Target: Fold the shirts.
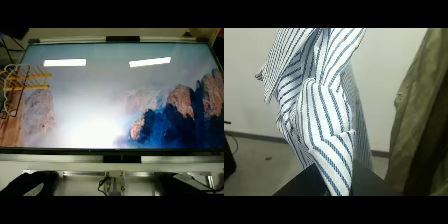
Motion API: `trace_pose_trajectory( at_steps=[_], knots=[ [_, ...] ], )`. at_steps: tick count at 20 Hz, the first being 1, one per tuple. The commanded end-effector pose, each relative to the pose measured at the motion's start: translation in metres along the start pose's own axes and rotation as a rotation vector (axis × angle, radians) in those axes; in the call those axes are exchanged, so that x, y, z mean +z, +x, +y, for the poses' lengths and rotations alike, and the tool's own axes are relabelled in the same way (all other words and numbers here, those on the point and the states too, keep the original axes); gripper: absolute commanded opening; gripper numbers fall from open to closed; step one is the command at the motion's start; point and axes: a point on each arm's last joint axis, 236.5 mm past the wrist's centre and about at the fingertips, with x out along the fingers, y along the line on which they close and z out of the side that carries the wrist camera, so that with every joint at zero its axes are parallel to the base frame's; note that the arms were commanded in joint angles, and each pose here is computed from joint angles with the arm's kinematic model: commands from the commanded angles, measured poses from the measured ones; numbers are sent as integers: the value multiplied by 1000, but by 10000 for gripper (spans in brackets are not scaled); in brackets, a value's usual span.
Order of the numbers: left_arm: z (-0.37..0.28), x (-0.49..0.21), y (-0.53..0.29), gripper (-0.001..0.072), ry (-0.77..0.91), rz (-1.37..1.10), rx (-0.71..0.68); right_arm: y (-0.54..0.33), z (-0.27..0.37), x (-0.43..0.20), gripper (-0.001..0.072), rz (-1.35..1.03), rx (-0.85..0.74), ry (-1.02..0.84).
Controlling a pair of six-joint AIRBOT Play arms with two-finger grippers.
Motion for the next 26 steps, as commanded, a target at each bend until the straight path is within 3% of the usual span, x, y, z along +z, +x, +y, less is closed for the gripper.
trace_pose_trajectory(
  at_steps=[1,10,11,12,13,18,23,26],
  knots=[
    [-4,-14,0,466,-1,60,-19,11,-35,-5,71,9,-57,35],
    [-4,-15,0,466,-1,61,-20,-8,-131,-42,79,171,-205,103],
    [-4,-15,0,466,-1,61,-20,-11,-135,-40,128,167,-210,110],
    [-4,-15,0,466,-1,63,-20,-13,-136,-37,399,159,-205,125],
    [-4,-16,0,465,-1,63,-20,-15,-133,-35,543,155,-192,142],
    [-4,-20,3,466,-2,72,-21,-60,-115,-38,543,254,-184,135],
    [-11,-64,14,465,-8,208,-53,-127,-92,-95,543,588,-177,140],
    [-21,-122,13,465,-50,410,-90,-161,-43,-148,542,872,-40,99]
  ],
)
